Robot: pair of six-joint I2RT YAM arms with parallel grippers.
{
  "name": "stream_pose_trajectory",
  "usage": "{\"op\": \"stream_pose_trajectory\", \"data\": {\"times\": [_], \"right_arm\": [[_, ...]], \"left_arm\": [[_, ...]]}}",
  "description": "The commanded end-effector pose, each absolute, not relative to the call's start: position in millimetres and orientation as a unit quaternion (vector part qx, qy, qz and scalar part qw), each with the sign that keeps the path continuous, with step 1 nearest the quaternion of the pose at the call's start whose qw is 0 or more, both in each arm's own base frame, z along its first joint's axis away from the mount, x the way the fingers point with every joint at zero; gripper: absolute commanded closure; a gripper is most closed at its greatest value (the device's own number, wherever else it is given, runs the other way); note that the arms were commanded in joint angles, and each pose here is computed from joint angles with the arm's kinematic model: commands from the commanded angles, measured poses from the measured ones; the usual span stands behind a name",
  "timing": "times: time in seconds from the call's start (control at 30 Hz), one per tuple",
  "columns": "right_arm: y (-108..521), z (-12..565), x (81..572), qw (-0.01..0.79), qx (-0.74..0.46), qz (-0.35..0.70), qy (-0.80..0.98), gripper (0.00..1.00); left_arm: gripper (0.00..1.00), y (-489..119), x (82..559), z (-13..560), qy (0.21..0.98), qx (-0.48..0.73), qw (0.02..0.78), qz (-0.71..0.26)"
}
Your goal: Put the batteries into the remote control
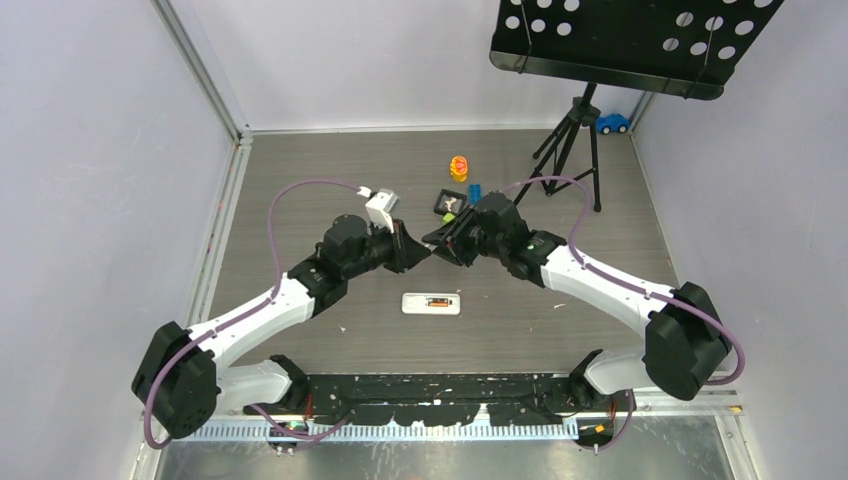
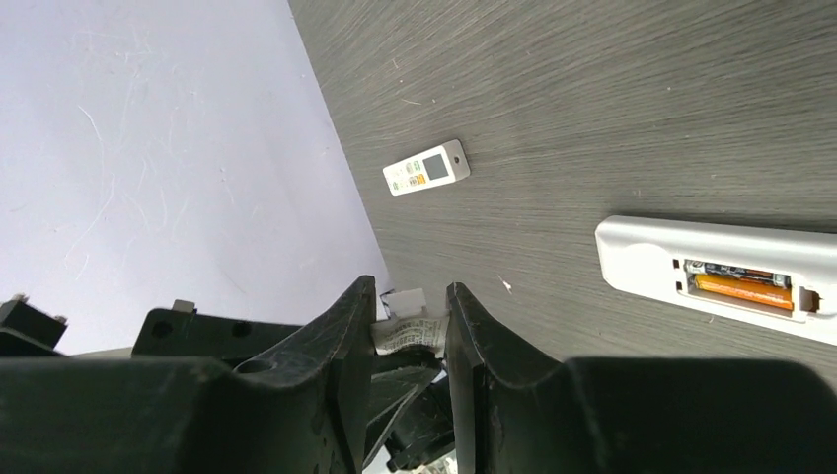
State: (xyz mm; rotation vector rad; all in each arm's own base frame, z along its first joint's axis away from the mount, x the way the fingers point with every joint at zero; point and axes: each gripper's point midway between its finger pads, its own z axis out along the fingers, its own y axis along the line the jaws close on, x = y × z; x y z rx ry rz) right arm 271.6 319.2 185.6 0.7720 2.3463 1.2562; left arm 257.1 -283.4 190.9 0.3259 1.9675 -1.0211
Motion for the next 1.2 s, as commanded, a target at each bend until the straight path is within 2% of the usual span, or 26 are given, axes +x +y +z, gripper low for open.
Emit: {"op": "stream_pose_trajectory", "data": {"times": [0.0, 0.03, 0.1, 0.13, 0.23, 0.4, 0.63, 0.73, 0.87, 0.97, 1.07, 1.17], "right_arm": [[326.4, 205.6, 274.7, 0.191, 0.262, 0.471, 0.82, 0.83], [325.1, 206.3, 275.0, 0.198, 0.253, 0.469, 0.823, 0.75], [317.7, 205.8, 276.1, 0.215, 0.231, 0.462, 0.829, 0.49], [310.0, 205.2, 278.2, 0.23, 0.214, 0.456, 0.833, 0.4], [284.8, 213.8, 278.1, 0.293, 0.131, 0.452, 0.832, 0.3], [275.6, 238.3, 237.3, 0.366, -0.067, 0.493, 0.786, 0.29], [262.7, 226.7, 182.0, 0.339, -0.199, 0.495, 0.775, 0.3], [264.4, 231.7, 168.5, 0.328, -0.222, 0.516, 0.759, 0.35], [267.8, 230.9, 162.9, 0.311, -0.233, 0.529, 0.754, 0.52], [270.9, 231.2, 163.1, 0.304, -0.236, 0.535, 0.752, 0.61], [273.4, 232.7, 162.0, 0.301, -0.241, 0.544, 0.746, 0.65], [274.5, 234.5, 159.7, 0.299, -0.247, 0.55, 0.74, 0.65]], "left_arm": [[0.99, -295.8, 255.9, 209.7, 0.77, 0.161, 0.44, -0.433], [1.0, -296.9, 252.9, 208.3, 0.769, 0.166, 0.435, -0.438], [1.0, -295.7, 248.5, 204.5, 0.774, 0.17, 0.426, -0.437], [1.0, -294.3, 245.9, 202.4, 0.779, 0.171, 0.419, -0.434], [1.0, -292.5, 235.2, 200.9, 0.788, 0.185, 0.394, -0.436], [1.0, -302.7, 195.4, 208.9, 0.776, 0.249, 0.31, -0.489], [1.0, -308.9, 163.0, 243.5, 0.721, 0.29, 0.282, -0.563], [1.0, -310.0, 154.9, 250.6, 0.706, 0.302, 0.27, -0.581], [1.0, -309.9, 149.8, 254.5, 0.7, 0.308, 0.261, -0.589], [1.0, -310.0, 146.3, 255.6, 0.696, 0.313, 0.254, -0.595], [1.0, -310.9, 145.0, 254.5, 0.696, 0.314, 0.245, -0.598], [1.0, -312.0, 144.3, 253.5, 0.697, 0.313, 0.235, -0.601]]}}
